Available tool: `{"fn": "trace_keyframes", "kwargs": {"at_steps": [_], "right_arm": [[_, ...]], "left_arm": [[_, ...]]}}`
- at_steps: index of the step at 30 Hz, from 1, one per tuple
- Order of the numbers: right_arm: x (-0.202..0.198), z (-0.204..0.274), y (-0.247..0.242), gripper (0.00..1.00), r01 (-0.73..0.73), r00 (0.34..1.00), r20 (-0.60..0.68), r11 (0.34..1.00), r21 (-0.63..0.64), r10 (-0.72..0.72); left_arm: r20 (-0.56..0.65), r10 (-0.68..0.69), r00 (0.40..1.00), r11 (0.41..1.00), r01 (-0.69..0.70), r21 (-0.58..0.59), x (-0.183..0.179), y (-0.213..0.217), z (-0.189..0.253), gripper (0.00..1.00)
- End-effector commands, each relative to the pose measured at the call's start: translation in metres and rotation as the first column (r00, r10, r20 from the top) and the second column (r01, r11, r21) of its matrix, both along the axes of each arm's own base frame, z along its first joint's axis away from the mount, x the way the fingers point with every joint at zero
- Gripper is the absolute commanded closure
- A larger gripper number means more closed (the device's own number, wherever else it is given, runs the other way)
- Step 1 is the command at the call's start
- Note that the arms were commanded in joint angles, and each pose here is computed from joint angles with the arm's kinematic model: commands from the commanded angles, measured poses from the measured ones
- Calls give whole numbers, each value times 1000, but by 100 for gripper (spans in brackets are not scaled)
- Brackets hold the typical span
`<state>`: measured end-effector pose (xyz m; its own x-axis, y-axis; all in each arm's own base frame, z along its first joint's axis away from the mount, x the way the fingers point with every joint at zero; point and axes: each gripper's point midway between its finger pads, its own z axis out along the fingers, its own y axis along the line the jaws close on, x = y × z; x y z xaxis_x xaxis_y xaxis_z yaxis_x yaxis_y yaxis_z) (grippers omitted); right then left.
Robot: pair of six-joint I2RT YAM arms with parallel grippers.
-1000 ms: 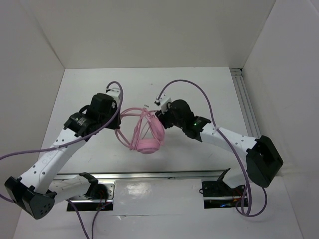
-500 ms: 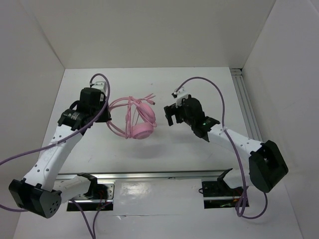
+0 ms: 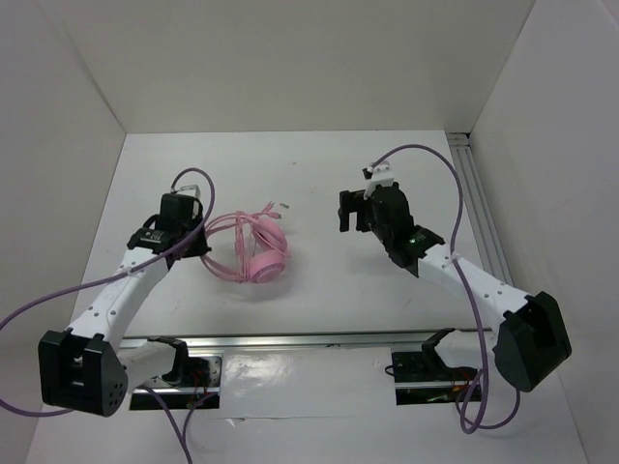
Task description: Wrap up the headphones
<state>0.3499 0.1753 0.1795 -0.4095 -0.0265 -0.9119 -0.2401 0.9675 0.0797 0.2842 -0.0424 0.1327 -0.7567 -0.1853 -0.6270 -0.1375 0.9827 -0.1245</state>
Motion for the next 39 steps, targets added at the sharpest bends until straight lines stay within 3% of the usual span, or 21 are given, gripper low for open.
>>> {"fn": "trace_keyframes", "kwargs": {"at_steps": [1, 15, 20, 23, 26, 27, 30, 31, 37, 39], "right_arm": [[-4, 41, 10, 0, -45, 997, 65, 994, 104, 38], [-26, 42, 37, 0, -237, 971, 63, 960, 153, 229], [-29, 48, 44, 0, -277, 961, 71, 946, 169, 269], [-31, 47, 47, 0, -295, 955, 72, 939, 175, 287], [-35, 45, 51, 0, -322, 947, 70, 929, 183, 314], [-35, 45, 51, 0, -322, 947, 70, 929, 183, 314], [-36, 43, 56, 0, -344, 939, 68, 919, 191, 337], [-38, 44, 58, 0, -352, 936, 64, 914, 202, 347], [-50, 59, 68, 0, -398, 917, 80, 893, 211, 390], [-58, 71, 73, 0, -422, 907, 96, 881, 213, 411]], "left_arm": [[114, 3, 993, 1000, 0, -26, 23, 2, 5, 100], [74, 58, 996, 996, -53, -65, 34, 58, -41, 100], [-25, 73, 997, 994, -75, -79, 28, 65, -66, 100], [-87, 179, 980, 983, -182, -30, 20, 85, -80, 100], [-130, 196, 972, 979, -201, -27, 18, 86, -90, 100], [-142, 214, 966, 976, -219, -16, 19, 89, -88, 96], [-164, 284, 945, 958, -286, 16, 15, 97, -90, 70], [-172, 297, 939, 954, -298, 20, 12, 98, -91, 55], [-51, 341, 939, 940, -342, -6, 21, 103, -53, 34], [11, 341, 940, 940, -340, -33, 26, 101, -33, 8]]}}
